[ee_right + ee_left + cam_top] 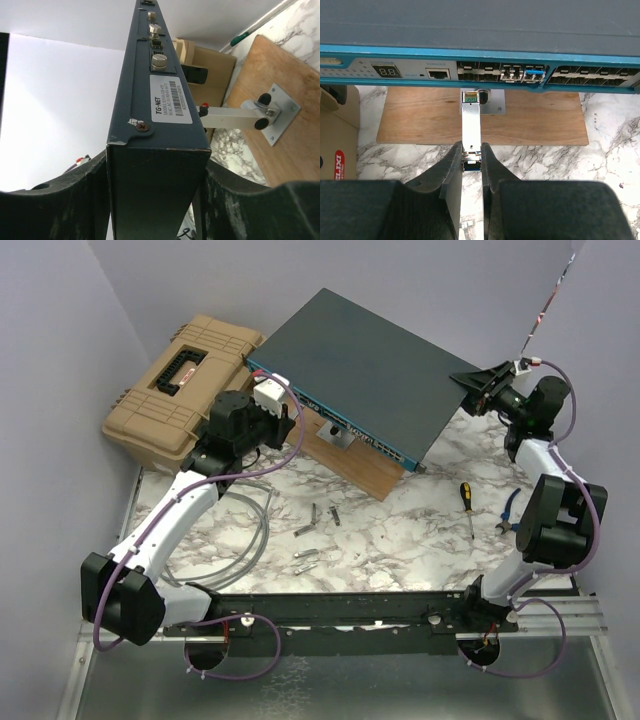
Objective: Insert the plug into the switch port
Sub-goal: Insert the connector into the switch port.
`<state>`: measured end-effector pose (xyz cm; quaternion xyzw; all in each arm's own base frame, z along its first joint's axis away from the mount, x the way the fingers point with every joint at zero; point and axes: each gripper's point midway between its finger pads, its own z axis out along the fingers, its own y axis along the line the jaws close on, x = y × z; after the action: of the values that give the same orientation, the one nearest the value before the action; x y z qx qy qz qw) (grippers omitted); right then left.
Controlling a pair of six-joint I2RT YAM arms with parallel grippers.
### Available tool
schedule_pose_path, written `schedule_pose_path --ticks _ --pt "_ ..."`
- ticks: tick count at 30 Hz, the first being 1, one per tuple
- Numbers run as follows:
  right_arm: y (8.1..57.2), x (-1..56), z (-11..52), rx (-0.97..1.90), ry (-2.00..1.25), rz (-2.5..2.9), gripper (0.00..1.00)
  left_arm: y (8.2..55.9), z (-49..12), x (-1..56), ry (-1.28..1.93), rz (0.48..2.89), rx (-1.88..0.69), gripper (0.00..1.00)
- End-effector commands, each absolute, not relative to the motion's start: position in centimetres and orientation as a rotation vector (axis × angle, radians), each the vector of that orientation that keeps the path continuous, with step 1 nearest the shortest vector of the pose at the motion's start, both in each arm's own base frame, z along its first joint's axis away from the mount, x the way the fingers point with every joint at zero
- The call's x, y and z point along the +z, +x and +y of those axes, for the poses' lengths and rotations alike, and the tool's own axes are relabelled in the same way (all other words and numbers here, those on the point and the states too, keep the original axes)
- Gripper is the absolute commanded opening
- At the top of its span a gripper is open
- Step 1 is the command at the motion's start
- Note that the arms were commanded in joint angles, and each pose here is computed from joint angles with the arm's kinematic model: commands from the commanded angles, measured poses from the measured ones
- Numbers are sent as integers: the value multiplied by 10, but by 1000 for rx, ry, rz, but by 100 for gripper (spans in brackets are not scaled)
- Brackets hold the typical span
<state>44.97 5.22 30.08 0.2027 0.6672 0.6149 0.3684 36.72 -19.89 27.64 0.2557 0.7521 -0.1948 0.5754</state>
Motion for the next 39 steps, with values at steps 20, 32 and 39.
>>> schedule_pose_path --ticks 20,32,39 --pt "446 307 58 1677 404 1659 31 370 -212 279 627 1679 -457 0" --pt "447 305 58 1671 414 1667 29 369 -205 279 628 1706 -376 0" --pt "448 306 58 1667 410 1670 26 363 -195 279 631 1736 -330 0"
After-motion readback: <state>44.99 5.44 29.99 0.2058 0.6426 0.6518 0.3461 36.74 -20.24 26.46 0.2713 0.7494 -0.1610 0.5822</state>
